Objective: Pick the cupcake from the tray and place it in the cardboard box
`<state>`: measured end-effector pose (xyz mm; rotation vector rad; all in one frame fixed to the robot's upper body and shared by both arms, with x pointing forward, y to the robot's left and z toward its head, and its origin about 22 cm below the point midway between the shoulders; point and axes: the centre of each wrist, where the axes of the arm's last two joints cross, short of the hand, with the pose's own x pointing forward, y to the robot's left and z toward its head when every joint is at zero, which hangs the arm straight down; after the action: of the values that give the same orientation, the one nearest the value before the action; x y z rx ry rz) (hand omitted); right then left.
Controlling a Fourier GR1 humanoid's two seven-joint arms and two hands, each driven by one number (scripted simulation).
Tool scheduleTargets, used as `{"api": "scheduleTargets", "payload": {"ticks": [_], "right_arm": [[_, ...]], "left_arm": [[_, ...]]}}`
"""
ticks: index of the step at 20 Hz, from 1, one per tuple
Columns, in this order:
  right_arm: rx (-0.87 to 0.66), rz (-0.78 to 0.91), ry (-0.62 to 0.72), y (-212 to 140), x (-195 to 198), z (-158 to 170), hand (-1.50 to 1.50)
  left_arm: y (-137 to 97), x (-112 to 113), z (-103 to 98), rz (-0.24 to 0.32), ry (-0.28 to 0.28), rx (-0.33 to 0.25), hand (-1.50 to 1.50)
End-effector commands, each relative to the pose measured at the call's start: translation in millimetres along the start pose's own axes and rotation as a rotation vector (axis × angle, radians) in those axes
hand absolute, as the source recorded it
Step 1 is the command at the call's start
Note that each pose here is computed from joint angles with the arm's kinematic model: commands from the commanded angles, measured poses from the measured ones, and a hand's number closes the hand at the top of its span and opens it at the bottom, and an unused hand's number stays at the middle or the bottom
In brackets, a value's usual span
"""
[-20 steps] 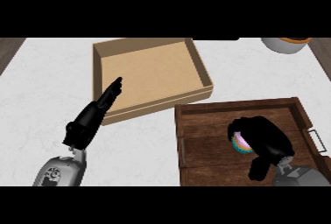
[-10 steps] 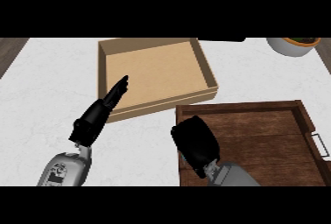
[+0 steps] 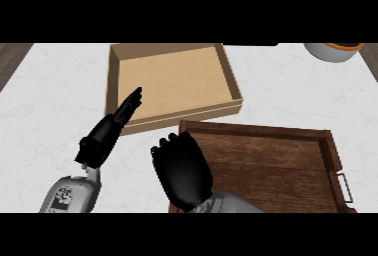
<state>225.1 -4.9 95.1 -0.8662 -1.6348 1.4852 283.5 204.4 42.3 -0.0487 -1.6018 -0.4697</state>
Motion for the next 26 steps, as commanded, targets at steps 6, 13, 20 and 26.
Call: {"api": "scheduleTargets", "payload": {"ticks": [6,13,20,26], "right_arm": [[-0.172,-0.177,-0.115,-101.7,36.6,37.9,1.5],[-0.272,-0.298,-0.025,-143.4,47.9,47.6,1.5],[-0.348,-0.284,0.082,-165.0,33.1,-4.0,1.5],[-0.346,-0.312,0.108,-185.1,15.6,-26.1,1.5]], "left_arm": [[-3.3,1.1,-0.8,0.008,0.023,0.016,0.0],[-3.6,-4.5,-10.8,0.002,0.017,0.0,0.0],[-2.9,6.2,-15.6,0.001,-0.002,0.02,0.0],[-1.8,-8.3,7.7,0.001,0.013,0.003,0.0]]}}
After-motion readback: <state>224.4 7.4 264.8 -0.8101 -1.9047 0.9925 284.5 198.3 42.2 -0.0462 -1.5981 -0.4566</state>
